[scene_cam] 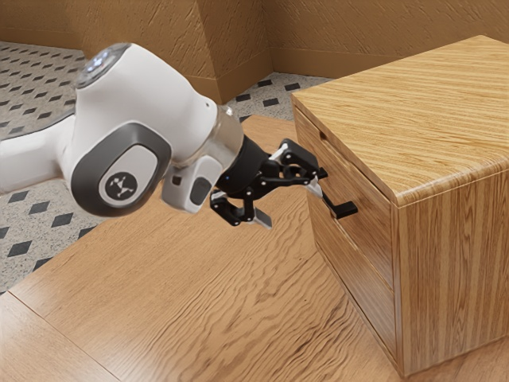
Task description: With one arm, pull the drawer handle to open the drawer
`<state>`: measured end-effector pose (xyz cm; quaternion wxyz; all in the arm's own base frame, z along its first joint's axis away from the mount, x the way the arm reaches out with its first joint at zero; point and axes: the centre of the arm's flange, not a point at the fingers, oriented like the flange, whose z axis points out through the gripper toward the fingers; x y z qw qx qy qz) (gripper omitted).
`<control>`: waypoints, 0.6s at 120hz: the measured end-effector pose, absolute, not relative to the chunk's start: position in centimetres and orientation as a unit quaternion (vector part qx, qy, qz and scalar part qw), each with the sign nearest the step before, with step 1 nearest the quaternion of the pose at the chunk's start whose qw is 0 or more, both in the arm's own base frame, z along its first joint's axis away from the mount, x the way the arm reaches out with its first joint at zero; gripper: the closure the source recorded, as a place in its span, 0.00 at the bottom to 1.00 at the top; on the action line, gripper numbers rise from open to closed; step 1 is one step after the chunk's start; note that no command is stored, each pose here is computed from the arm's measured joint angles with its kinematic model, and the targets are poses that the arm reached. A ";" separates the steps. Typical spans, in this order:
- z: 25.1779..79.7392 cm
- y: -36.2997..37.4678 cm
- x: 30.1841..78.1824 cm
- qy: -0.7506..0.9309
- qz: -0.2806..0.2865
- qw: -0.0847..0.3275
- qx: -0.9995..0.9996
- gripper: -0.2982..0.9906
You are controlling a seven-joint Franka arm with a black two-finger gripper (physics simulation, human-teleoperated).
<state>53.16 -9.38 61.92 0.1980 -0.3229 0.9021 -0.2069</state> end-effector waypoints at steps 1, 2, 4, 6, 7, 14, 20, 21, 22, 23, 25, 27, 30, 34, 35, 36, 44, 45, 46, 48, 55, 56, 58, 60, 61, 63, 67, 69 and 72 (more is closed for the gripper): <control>61.9 -9.4 53.2 0.902 -0.206 0.198 -0.323 0.23; 61.9 -9.5 53.2 0.902 -0.206 0.199 -0.323 0.23; 61.8 -9.5 53.3 0.902 -0.205 0.199 -0.323 0.23; 61.8 -9.5 53.5 0.902 -0.204 0.200 -0.323 0.23; 61.8 -9.5 53.5 0.902 -0.204 0.201 -0.323 0.23; 61.8 -9.8 53.9 0.902 -0.202 0.204 -0.323 0.23; 61.7 -9.7 54.1 0.901 -0.201 0.205 -0.325 0.23; 61.7 -9.7 54.1 0.901 -0.201 0.205 -0.325 0.23; 61.7 -9.7 54.1 0.901 -0.201 0.205 -0.325 0.23; 61.7 -9.7 54.2 0.901 -0.201 0.205 -0.326 0.23; 61.7 -9.7 54.2 0.901 -0.201 0.206 -0.326 0.23; 61.6 -9.6 54.2 0.901 -0.200 0.206 -0.326 0.23; 61.6 -9.6 54.2 0.900 -0.200 0.206 -0.327 0.23; 61.5 -9.6 54.3 0.900 -0.200 0.205 -0.327 0.23; 61.4 -9.6 54.3 0.900 -0.200 0.205 -0.328 0.23; 61.4 -9.5 54.3 0.900 -0.200 0.205 -0.328 0.23; 61.0 -9.0 54.4 0.899 -0.199 0.203 -0.333 0.23; 61.0 -9.0 54.4 0.899 -0.198 0.202 -0.333 0.23; 61.0 -9.0 54.4 0.899 -0.198 0.202 -0.333 0.23; 60.9 -9.1 54.5 0.899 -0.198 0.202 -0.333 0.23; 60.7 -9.2 54.5 0.900 -0.197 0.200 -0.333 0.23; 60.6 -9.3 54.6 0.900 -0.197 0.200 -0.333 0.22; 60.5 -9.3 54.6 0.901 -0.196 0.199 -0.333 0.22; 60.5 -9.4 54.6 0.901 -0.196 0.199 -0.332 0.22; 60.5 -9.5 54.6 0.901 -0.196 0.199 -0.332 0.22; 60.4 -9.5 54.7 0.901 -0.196 0.199 -0.333 0.22; 60.4 -9.5 54.7 0.900 -0.197 0.199 -0.334 0.22; 60.4 -9.5 54.7 0.900 -0.197 0.199 -0.334 0.22; 60.4 -9.4 54.8 0.900 -0.197 0.200 -0.335 0.21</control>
